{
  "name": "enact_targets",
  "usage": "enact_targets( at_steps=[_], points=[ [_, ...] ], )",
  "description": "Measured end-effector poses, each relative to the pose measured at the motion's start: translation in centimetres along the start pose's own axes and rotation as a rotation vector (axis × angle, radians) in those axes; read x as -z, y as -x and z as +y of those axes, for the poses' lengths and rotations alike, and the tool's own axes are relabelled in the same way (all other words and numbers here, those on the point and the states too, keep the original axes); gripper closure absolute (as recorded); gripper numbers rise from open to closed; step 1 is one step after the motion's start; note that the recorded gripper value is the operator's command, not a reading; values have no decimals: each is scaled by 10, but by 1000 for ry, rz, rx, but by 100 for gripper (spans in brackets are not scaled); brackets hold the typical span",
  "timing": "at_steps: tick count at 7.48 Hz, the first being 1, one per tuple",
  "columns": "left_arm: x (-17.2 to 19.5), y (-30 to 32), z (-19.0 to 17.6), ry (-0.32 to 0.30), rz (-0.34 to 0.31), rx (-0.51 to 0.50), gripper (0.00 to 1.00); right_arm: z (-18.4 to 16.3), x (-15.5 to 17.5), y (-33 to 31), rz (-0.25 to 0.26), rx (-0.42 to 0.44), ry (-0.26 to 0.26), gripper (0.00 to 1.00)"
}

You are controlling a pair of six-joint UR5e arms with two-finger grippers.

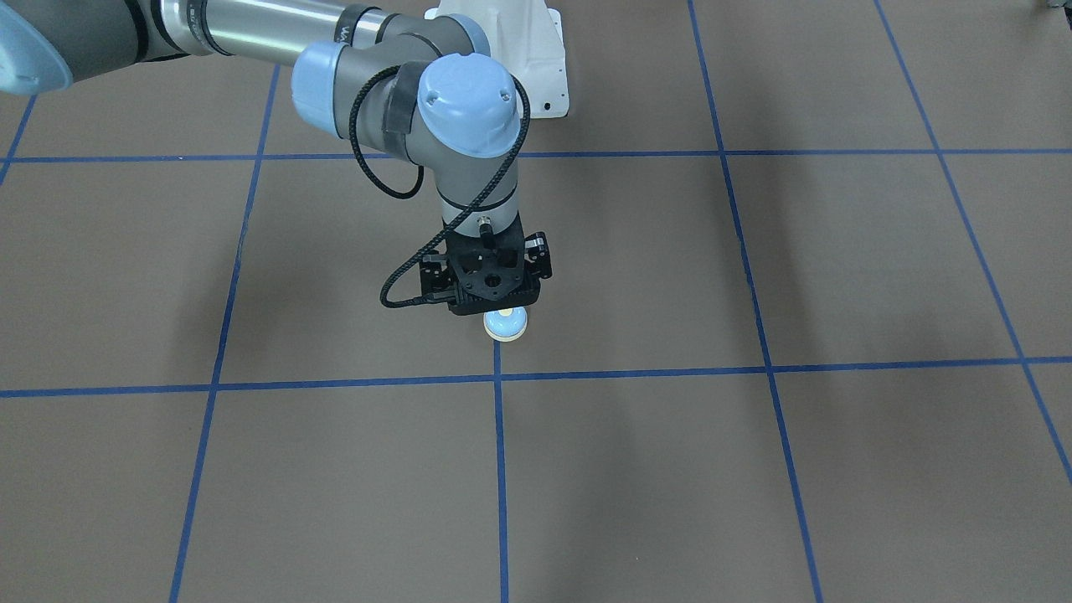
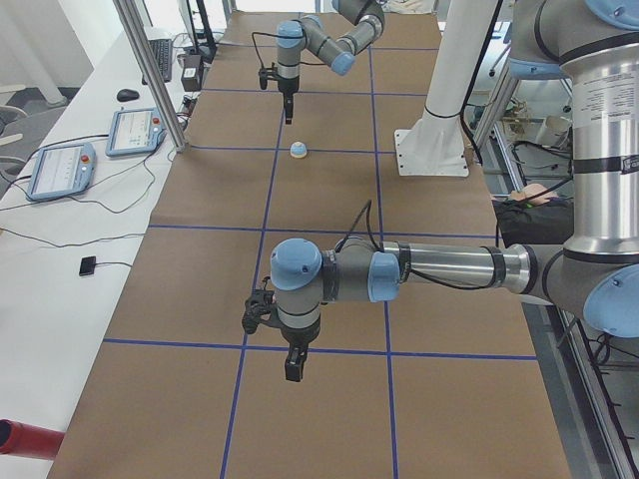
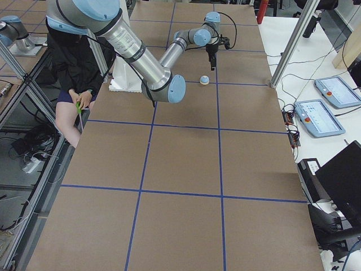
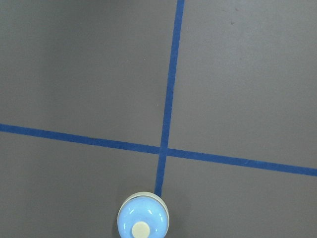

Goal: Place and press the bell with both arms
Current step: 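Move the right gripper over the top of the bell, then press down on the bell's top button with the right gripper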

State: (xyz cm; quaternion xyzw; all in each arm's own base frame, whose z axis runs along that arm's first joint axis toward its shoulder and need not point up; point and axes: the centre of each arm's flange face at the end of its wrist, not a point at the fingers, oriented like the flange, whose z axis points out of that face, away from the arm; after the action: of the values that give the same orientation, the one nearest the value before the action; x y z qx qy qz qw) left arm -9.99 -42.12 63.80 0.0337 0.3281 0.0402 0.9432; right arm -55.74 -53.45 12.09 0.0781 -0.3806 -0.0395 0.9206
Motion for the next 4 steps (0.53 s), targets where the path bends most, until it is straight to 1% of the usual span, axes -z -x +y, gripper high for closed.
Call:
enact_targets(
  at_steps=[1,2,3,4],
  points=[
    [8,-8,0,-22,39,48,0,3,-16,6,-11,-3,-5,56],
    [11,-14,1,-32,71,69,0,6,-30,10,-18,-1,-3,80],
    [12,-16,3,-35,85,77,0,12,-40,13,-20,4,5,100],
    [12,-16,5,-35,91,81,0,18,-48,16,-19,9,14,100]
  ],
)
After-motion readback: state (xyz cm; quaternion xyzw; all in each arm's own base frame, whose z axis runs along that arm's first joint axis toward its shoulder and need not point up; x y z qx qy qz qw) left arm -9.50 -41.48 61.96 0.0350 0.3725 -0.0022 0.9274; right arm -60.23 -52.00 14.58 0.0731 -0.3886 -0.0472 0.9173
